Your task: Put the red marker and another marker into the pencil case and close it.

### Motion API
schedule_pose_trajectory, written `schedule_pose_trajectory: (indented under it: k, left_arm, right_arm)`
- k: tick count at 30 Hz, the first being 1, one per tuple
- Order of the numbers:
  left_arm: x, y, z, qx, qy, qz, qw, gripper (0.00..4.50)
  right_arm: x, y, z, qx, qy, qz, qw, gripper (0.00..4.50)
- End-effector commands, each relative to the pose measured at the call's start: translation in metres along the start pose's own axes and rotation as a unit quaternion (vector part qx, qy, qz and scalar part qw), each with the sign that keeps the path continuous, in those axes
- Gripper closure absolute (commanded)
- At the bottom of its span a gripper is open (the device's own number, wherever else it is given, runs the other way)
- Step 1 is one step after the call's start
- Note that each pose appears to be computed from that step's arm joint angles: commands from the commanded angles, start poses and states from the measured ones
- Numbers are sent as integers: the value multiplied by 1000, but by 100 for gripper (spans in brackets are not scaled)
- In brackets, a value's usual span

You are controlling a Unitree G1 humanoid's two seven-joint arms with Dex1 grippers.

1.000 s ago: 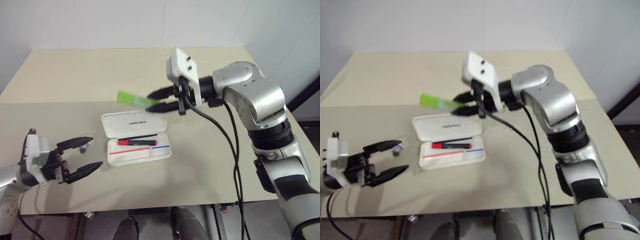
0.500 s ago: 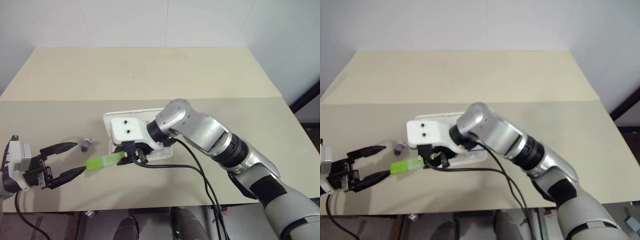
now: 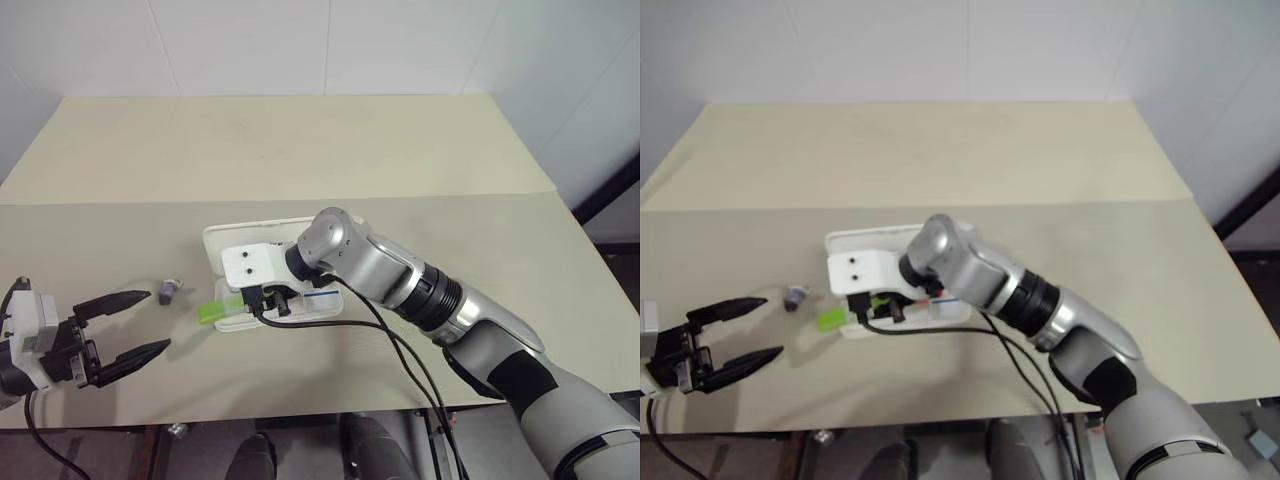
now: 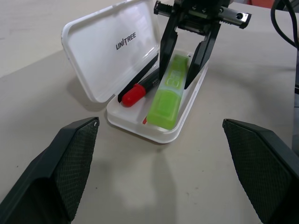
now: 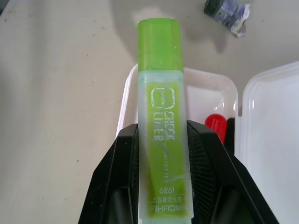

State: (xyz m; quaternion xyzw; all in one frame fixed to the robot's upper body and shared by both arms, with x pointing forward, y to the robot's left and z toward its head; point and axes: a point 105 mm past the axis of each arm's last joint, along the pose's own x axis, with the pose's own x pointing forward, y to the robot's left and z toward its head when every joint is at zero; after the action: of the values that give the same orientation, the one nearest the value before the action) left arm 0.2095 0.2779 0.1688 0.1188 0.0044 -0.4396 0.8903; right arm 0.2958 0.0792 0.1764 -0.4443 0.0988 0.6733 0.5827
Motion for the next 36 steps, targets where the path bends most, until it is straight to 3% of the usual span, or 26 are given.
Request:
schedule_pose_trajectory:
  k: [1,20,28,36]
  left_arm:
    - [-5,0,8,15,-8,11,1000,0]
    - [3,5,8,20,-4,7,1000,0]
    - [3,5,9,20,-3,6,1000,0]
    - [7,3,8,20,-6,5,1000,0]
  right_arm:
    - [-12,1,14,9,-14,-4,1000,267]
    - [-6,1,7,86,7,-17,996,267]
    - [-5,4,0,79,19,-14,997,3]
    - [-14,2,1,60,4,-17,998,3]
